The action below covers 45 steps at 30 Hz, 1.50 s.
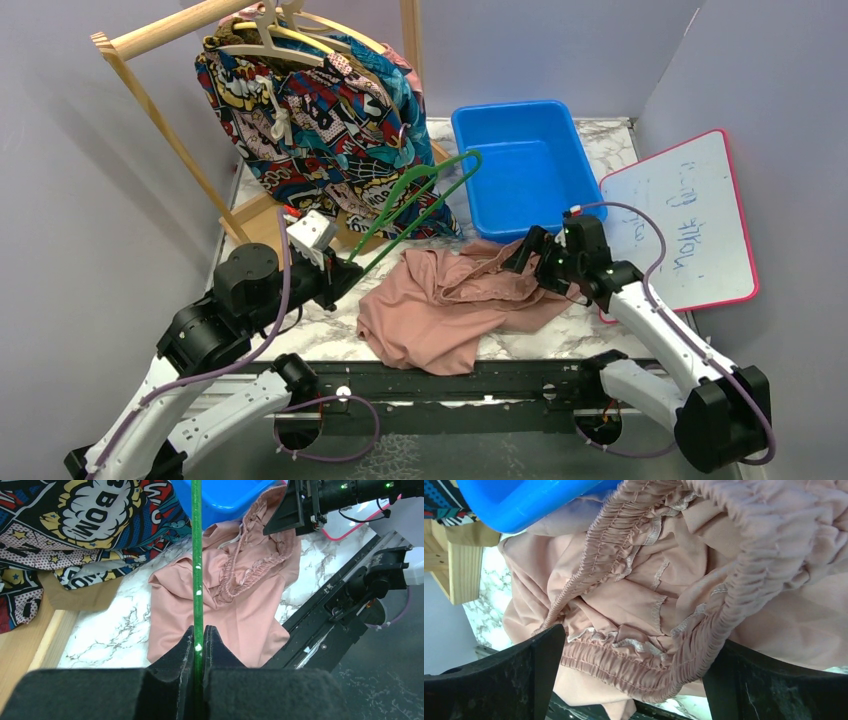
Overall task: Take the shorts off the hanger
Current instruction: Pick up the shorts at the center of the board.
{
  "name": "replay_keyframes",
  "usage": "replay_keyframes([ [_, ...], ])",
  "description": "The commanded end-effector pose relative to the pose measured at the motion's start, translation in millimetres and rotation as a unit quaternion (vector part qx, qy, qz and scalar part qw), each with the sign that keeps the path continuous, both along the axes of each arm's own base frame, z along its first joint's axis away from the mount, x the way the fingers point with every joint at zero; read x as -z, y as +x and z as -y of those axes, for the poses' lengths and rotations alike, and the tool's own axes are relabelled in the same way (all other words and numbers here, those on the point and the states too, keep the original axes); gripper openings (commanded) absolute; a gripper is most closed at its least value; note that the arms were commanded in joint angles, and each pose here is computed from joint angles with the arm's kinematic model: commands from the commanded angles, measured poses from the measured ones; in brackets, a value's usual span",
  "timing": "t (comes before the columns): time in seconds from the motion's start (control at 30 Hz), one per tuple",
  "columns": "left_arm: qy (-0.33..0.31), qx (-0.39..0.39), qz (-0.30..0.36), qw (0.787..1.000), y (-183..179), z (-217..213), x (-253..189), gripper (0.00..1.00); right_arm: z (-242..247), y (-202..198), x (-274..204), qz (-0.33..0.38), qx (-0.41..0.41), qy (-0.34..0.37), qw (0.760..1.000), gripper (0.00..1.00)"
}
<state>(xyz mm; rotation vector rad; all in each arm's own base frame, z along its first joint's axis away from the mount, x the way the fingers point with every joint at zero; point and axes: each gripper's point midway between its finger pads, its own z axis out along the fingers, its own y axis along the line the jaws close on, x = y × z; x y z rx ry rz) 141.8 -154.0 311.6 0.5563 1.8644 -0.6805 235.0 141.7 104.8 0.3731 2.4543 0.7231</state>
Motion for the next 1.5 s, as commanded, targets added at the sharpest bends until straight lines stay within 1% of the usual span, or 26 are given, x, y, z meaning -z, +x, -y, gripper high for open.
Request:
replay_keyframes([
  [0.0,-0.011,-0.023,0.014,1.0,7.0,-3.5,-6.8,0.0,-3.2,14.8,-4.3,-0.016,0.078,0.002,0.997,1.0],
  [0.17,-0.01,-0.034,0.017,0.999,9.9,-6.4,-6.4,0.0,-23.4,21.2,0.9,-0.049,0.129,-0.034,0.99,0.99],
  [0.33,-0.018,-0.038,0.019,0.999,8.2,-8.8,-8.8,0.0,-23.4,29.2,26.9,-0.099,0.2,-0.087,0.971,0.99],
  [0.37,-0.018,-0.038,0.019,0.999,7.9,-9.0,-8.8,0.0,-23.4,30.6,33.9,-0.11,0.203,-0.105,0.967,0.99],
  [0.47,-0.021,-0.037,0.016,0.999,6.4,-9.1,-8.3,0.0,-13.2,20.8,73.2,-0.165,0.215,-0.195,0.943,0.99],
  [0.57,-0.023,-0.04,0.016,0.999,6.1,-10.4,-7.5,0.0,-8.1,3.0,112.1,-0.207,0.19,-0.268,0.922,1.0],
  [0.63,-0.022,-0.041,0.017,0.999,6.1,-10.8,-7.9,0.0,-4.1,-13.2,131.1,-0.23,0.174,-0.301,0.909,0.93],
  [0.67,-0.023,-0.041,0.017,0.999,5.9,-11.3,-8.8,0.0,0.0,-21.2,137.3,-0.231,0.175,-0.316,0.903,0.86],
  [0.7,-0.023,-0.041,0.017,0.999,5.5,-11.4,-9.4,0.0,5.4,-27.8,141.5,-0.226,0.179,-0.331,0.899,0.74],
  [0.73,-0.023,-0.04,0.018,0.999,5.4,-11.2,-9.7,0.0,12.7,-35.4,144.0,-0.226,0.187,-0.344,0.892,0.67],
  [0.8,-0.023,-0.041,0.018,0.999,5.2,-11.8,-9.6,0.0,23.4,-42.4,145.0,-0.223,0.192,-0.359,0.886,0.61],
  [0.87,-0.021,-0.043,0.017,0.999,6.1,-11.9,-8.2,0.0,29.5,-42.7,141.7,-0.21,0.191,-0.364,0.887,0.58],
  [0.97,-0.018,-0.044,0.013,0.999,7.4,-10.9,-6.4,0.0,21.7,-32.3,133.4,-0.172,0.154,-0.342,0.911,0.47],
  [1.0,-0.018,-0.044,0.012,0.999,7.7,-10.5,-6.0,0.0,14.0,-27.1,130.3,-0.154,0.129,-0.324,0.924,0.38],
  [1.03,-0.018,-0.044,0.012,0.999,7.5,-10.7,-6.3,0.0,8.1,-24.9,127.6,-0.137,0.104,-0.306,0.936,0.32],
  [1.07,-0.02,-0.045,0.013,0.999,7.6,-10.8,-7.1,0.0,-0.7,-20.5,121.5,-0.117,0.087,-0.281,0.949,0.29],
  [1.13,-0.02,-0.046,0.012,0.999,7.8,-10.9,-7.3,0.0,-18.4,-13.2,106.9,-0.073,0.043,-0.232,0.969,0.14],
  [1.17,-0.02,-0.046,0.012,0.999,7.8,-10.9,-7.0,0.0,-26.4,-9.1,97.1,-0.05,0.032,-0.208,0.976,0.04],
  [1.2,-0.02,-0.045,0.011,0.999,7.8,-10.4,-6.7,0.0,-31.3,-7.3,85.8,-0.03,0.024,-0.187,0.982,0.02],
  [1.33,-0.017,-0.042,0.007,0.999,7.8,-8.5,-3.8,0.0,-43.3,-2.8,31.3,0.051,-0.006,-0.124,0.991,0.01],
  [1.37,-0.016,-0.041,0.005,0.999,8.0,-8.0,-2.8,0.0,-45.5,-1.5,7.7,0.085,-0.01,-0.1,0.991,0.01],
  [1.47,-0.018,-0.039,0.003,0.999,8.1,-6.6,-2.1,0.0,-45.5,-0.7,-46.1,0.168,-0.023,-0.061,0.984,0.01],
])
